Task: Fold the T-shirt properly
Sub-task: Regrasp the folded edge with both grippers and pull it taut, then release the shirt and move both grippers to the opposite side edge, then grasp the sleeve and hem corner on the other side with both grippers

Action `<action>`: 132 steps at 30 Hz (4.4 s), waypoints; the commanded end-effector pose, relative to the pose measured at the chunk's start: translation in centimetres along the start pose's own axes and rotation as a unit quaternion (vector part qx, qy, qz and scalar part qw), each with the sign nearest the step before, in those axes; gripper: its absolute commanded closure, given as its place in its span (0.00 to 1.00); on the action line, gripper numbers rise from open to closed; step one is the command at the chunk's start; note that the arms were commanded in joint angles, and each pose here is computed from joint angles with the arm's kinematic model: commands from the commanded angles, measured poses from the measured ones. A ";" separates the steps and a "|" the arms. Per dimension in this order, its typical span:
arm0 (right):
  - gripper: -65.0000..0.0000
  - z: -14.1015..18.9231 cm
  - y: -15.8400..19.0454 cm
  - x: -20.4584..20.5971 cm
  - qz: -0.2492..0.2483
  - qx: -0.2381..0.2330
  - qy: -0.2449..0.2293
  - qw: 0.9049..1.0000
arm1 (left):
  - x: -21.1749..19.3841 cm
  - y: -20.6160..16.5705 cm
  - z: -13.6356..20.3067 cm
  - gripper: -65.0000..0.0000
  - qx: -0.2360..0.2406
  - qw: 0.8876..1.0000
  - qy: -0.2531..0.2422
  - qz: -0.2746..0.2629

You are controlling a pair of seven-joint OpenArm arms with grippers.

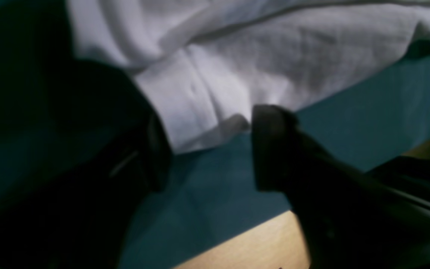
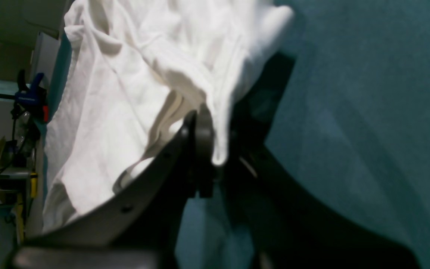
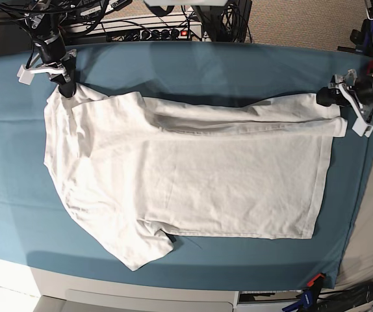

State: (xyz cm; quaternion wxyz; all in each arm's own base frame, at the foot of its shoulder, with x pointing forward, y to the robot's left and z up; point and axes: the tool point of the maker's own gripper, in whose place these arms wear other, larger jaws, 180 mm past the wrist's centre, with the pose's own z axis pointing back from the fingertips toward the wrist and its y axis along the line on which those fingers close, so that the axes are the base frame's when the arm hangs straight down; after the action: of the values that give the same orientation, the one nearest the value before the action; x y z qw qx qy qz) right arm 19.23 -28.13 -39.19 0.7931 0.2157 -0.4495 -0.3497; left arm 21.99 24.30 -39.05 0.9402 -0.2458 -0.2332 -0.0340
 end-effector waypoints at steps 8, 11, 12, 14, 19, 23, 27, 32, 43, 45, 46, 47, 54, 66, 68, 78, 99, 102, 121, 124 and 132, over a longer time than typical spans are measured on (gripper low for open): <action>1.00 0.2 0.9 0.9 0.047 0.023 0.008 0.999 | 1.0 0.0 0.7 1.00 -0.001 1.000 -0.014 -0.010; 1.00 0.8 0.2 1.4 0.061 0.015 0.014 0.998 | 0.7 0.3 1.0 1.00 0.003 1.000 -0.003 -0.013; 1.00 1.0 -0.1 1.4 0.065 0.011 0.016 0.998 | 0.5 0.4 1.0 1.00 0.005 1.000 0.000 -0.013; 1.00 1.6 -0.7 1.3 0.069 0.002 0.024 0.997 | 0.0 0.5 1.2 1.00 0.007 1.000 0.007 -0.013; 1.00 3.0 -2.0 0.9 0.073 -0.010 0.040 0.996 | -2.0 0.3 1.4 1.00 0.008 0.999 0.030 -0.011; 1.00 4.0 -3.0 0.8 0.083 -0.025 0.054 0.995 | -3.4 -0.1 1.7 1.00 0.008 0.999 0.046 -0.014; 1.00 5.0 -4.0 1.4 0.102 -0.040 0.066 0.992 | -4.2 -0.4 1.9 1.00 0.004 0.998 0.061 -0.028; 1.00 6.6 -5.3 3.2 0.110 -0.062 0.052 0.991 | -4.9 0.0 2.6 1.00 0.012 0.997 0.074 -0.031; 1.00 9.3 -7.0 3.1 0.097 -0.086 0.057 0.990 | -5.5 0.9 5.7 1.00 0.044 0.997 0.058 -0.026; 1.00 9.3 -6.9 3.1 0.097 -0.085 0.056 0.990 | -5.6 0.8 5.7 1.00 0.042 0.997 0.058 -0.023; 1.00 9.3 -6.9 3.1 0.097 -0.085 0.055 0.990 | -5.6 0.8 5.7 1.00 0.041 0.997 0.057 -0.022; 1.00 9.3 -6.9 3.1 0.097 -0.085 0.055 0.990 | -5.6 0.7 5.6 1.00 0.041 0.997 0.056 -0.021; 1.00 9.3 -6.8 3.1 0.103 -0.081 0.055 0.990 | -5.5 1.2 5.6 0.92 0.056 0.997 0.050 -0.029; 0.63 11.5 -7.3 7.2 0.134 -0.097 -0.016 0.986 | -5.8 2.8 6.1 0.55 0.095 0.992 0.066 -0.045; 0.63 12.6 -7.5 8.8 0.143 -0.111 -0.038 0.983 | -5.5 3.1 6.5 0.55 0.101 0.992 0.061 -0.044; 0.63 13.7 -1.5 15.6 0.257 -0.093 -0.118 0.955 | 3.1 1.8 12.1 0.55 0.155 0.977 -0.068 -0.133; 0.63 -19.1 19.2 15.7 0.310 0.103 -0.025 0.945 | 27.0 4.8 1.5 0.56 0.090 0.985 -0.129 -0.074; 0.63 -21.2 21.0 15.4 0.289 0.121 0.002 0.950 | 28.1 4.6 -0.9 0.56 0.061 0.991 -0.114 -0.019; 0.63 -23.3 22.4 9.4 0.420 0.111 0.089 0.896 | 21.7 6.7 -7.0 0.57 0.076 0.995 -0.044 0.054; 0.63 -23.3 22.5 9.4 0.420 0.112 0.087 0.896 | 21.8 7.7 -6.1 0.57 0.086 0.993 -0.051 0.063; 0.63 -23.4 22.8 9.1 0.418 0.117 0.085 0.897 | 22.5 4.0 -7.6 0.58 0.004 0.995 -0.062 0.078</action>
State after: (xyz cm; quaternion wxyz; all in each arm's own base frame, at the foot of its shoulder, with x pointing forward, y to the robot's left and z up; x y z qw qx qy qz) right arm 49.26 -19.02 -33.75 0.8890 0.1286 -0.4307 0.0869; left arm 44.23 24.82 -38.66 0.9342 -0.2572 -0.2399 0.0589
